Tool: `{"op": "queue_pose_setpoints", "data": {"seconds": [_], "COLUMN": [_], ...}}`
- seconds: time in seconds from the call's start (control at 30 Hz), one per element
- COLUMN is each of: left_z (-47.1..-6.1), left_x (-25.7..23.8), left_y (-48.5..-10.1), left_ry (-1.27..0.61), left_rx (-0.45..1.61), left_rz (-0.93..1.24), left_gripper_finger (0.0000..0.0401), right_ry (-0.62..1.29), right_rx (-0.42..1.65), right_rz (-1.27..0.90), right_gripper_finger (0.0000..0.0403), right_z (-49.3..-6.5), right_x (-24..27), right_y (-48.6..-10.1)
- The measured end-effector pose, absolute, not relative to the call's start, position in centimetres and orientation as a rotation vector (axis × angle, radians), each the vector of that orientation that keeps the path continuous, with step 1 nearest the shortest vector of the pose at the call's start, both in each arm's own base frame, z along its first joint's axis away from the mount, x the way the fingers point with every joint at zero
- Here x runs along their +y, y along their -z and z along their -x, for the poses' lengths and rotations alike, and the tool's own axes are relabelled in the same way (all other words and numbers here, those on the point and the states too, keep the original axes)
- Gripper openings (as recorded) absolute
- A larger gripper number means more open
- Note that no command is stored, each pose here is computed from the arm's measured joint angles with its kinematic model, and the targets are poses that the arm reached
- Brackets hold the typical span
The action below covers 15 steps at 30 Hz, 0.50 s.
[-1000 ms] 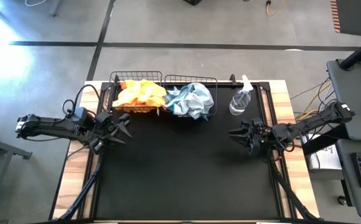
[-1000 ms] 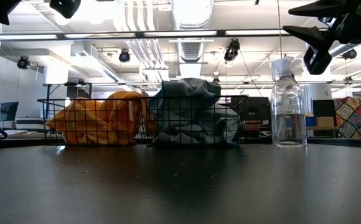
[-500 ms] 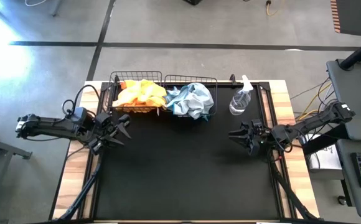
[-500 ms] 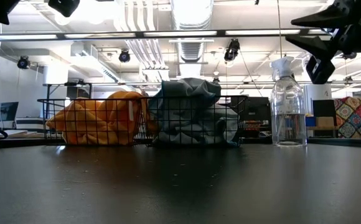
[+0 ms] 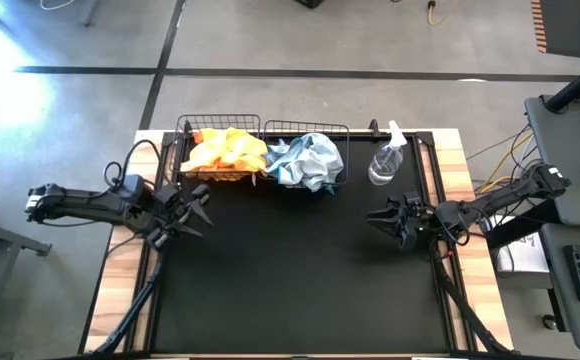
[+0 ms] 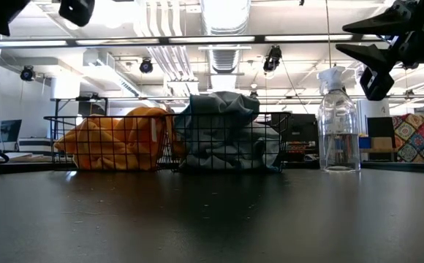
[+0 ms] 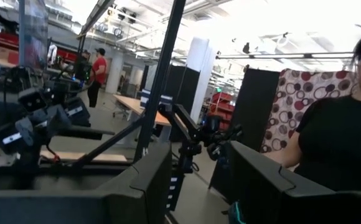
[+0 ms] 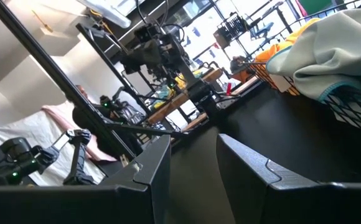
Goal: Sort microfiber towel by color & place in baskets
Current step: Return to Home Position
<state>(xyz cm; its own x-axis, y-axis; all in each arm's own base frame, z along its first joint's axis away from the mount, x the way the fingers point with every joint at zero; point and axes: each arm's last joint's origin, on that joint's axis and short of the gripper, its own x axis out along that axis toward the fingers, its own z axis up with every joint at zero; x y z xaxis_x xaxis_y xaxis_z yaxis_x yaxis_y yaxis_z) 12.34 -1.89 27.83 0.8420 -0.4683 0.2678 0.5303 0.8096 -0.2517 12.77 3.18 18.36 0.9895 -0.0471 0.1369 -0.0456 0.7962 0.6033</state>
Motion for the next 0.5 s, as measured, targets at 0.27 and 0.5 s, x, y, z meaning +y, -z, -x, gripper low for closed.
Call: {"op": "queue_pose_setpoints", "data": {"seconds": [0.27, 0.5], "left_z": [-12.2, -12.2], "left_x": [-1.9, -1.9], "left_y": [-25.9, -23.9], "left_ry": [0.533, 0.514], "left_rx": [-0.167, -0.131], "left_rz": [0.339, 0.317], "left_gripper_finger": [0.0141, 0.0141], "right_ry": [0.0, 0.002], "right_rx": [-0.148, -0.147], "right_rz": [-0.649, -0.626], "right_gripper_finger": [0.0123, 0.0123], "right_z": [-12.8, -12.8], "right_x": [3.2, 3.2], "right_y": [-18.4, -18.4]}}
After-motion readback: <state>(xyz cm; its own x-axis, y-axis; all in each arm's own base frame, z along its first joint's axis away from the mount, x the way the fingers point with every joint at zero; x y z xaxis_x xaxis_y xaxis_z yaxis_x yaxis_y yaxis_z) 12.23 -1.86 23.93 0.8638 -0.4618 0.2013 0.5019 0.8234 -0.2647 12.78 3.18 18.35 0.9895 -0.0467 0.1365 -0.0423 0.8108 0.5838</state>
